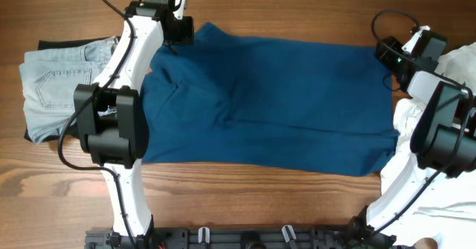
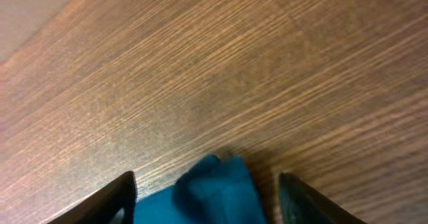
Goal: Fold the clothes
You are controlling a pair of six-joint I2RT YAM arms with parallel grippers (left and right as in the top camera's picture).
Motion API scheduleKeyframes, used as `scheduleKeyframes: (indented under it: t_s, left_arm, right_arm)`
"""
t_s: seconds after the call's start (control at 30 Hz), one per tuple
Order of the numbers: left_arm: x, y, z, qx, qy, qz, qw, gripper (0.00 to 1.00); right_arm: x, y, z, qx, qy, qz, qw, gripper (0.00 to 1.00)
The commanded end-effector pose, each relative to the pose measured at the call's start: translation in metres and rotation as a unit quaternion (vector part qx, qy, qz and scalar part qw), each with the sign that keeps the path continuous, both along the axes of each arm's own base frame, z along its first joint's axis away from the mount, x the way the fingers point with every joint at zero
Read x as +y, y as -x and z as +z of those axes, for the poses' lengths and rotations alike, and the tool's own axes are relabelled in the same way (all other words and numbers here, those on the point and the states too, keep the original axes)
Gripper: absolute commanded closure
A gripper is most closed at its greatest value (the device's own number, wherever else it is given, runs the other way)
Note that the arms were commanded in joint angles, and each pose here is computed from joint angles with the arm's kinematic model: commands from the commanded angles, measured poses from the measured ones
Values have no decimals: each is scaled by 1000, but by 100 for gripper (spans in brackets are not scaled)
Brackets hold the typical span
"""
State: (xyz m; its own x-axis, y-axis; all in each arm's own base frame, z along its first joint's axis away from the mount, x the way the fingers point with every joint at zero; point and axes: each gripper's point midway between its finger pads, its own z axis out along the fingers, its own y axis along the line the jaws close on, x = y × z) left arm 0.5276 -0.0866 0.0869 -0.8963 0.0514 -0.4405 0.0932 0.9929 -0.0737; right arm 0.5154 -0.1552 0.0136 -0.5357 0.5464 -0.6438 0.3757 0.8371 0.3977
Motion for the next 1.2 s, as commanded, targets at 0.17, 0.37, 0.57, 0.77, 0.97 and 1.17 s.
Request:
scheduleKeyframes:
  t_s: [0.17,0.37,0.57,0.77,0.97,1.17]
  left_arm:
    - [4,0,29,-27,2,15,1000,96]
    - [10,1,42,-39,-11,23,999,96]
    - [17,24,72,-32,-16,38,999,96]
    - [36,64,65,42,-62,53,996,96]
    - [67,109,53,140,-73,98,983,96]
    - [104,138,49,202,-71,138,967,96]
  right_arm:
    - [34,1,-8,-8,-75,67,995,83]
    - [14,16,52,-20,-79,38,996,96]
    - [22,60,131,-8,-57,40,998,96]
    - [29,118,142,81,-67,-16,994,96]
    - [19,188,102,243,-74,-134,958,96]
    - [10,218,94,304,-37,-163,938,96]
